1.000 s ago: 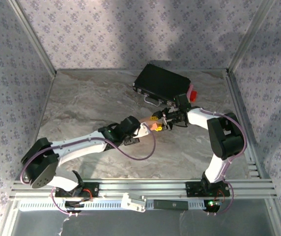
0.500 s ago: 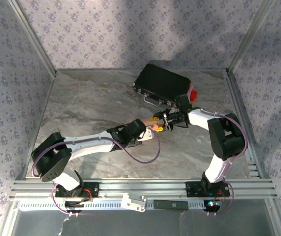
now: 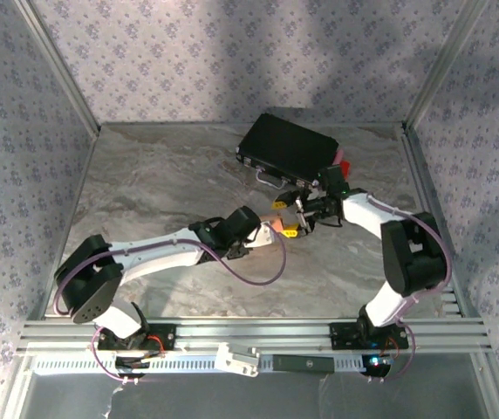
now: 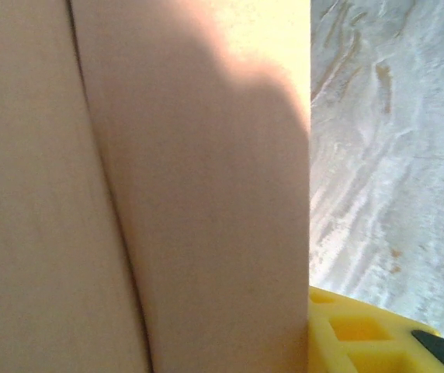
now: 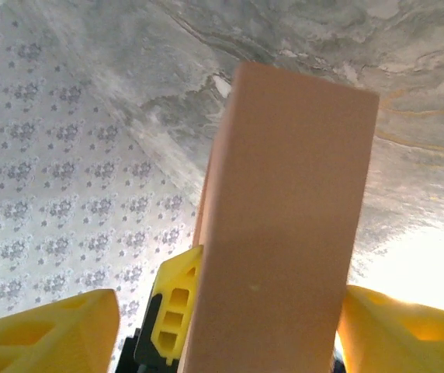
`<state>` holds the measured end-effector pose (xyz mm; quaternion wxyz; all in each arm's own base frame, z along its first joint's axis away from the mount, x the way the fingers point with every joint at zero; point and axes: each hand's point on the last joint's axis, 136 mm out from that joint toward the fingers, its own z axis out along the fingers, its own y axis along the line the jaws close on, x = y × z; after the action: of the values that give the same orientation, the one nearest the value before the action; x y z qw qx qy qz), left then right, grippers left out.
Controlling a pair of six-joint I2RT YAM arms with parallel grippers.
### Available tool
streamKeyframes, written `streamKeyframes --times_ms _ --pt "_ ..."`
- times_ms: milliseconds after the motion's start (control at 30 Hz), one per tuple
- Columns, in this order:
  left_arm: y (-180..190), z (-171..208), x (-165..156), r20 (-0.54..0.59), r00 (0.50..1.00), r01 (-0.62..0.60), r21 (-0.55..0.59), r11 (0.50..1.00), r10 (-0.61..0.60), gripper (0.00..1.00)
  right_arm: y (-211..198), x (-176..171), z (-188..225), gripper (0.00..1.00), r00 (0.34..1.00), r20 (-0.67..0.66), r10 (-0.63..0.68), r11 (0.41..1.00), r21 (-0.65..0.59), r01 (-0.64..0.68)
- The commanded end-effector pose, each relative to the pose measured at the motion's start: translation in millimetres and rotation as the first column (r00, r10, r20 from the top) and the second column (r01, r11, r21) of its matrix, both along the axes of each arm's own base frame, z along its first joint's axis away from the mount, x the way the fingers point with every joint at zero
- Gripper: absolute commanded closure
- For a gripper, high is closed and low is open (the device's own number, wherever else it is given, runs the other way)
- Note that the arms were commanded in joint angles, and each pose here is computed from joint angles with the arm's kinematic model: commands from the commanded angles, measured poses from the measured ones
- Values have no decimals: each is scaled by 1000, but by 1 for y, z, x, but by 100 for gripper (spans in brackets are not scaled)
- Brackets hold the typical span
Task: Fold the paper box
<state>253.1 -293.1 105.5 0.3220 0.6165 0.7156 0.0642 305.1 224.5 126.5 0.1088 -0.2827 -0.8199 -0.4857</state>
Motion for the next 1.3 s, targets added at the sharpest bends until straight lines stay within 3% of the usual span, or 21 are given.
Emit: streamKeyframes --times_ms 0,100,200,267,367,467,533,667,767,967,1267 --pt "10 22 -25 -161 986 34 -38 999 -39 65 -30 0 41 22 986 164 -15 997 -73 27" --pt "20 27 -43 -288 955 64 -32 997 -71 63 -60 -2 63 25 948 318 -25 982 -172 83" --pt "31 26 -56 -390 918 77 1 997 -71 64 -75 -2 77 34 863 503 51 945 -304 121" --pt "36 25 -61 -449 891 78 1 997 -70 63 -77 -3 80 42 762 623 178 890 -433 145" --pt "42 26 -67 -518 852 80 -4 997 -71 63 -73 -9 88 46 580 733 357 815 -547 189" --pt "48 22 -67 -553 832 83 29 996 -54 62 -54 -22 97 45 388 790 475 809 -566 161" --pt "52 18 -65 -570 820 84 50 995 -40 62 -40 -30 95 44 295 788 540 798 -591 120" --pt "54 13 -59 -588 808 75 63 995 -23 62 -13 -43 79 49 167 731 662 738 -674 26" --pt "53 10 -55 -591 807 75 63 995 -23 62 -1 -45 65 49 125 691 712 698 -716 -19" --pt "53 -3 -53 -608 794 64 81 995 -2 63 23 -50 54 49 79 696 714 700 -703 -128" --pt "52 -4 -51 -588 808 64 68 996 -12 62 35 -55 39 53 63 679 731 676 -709 -202"
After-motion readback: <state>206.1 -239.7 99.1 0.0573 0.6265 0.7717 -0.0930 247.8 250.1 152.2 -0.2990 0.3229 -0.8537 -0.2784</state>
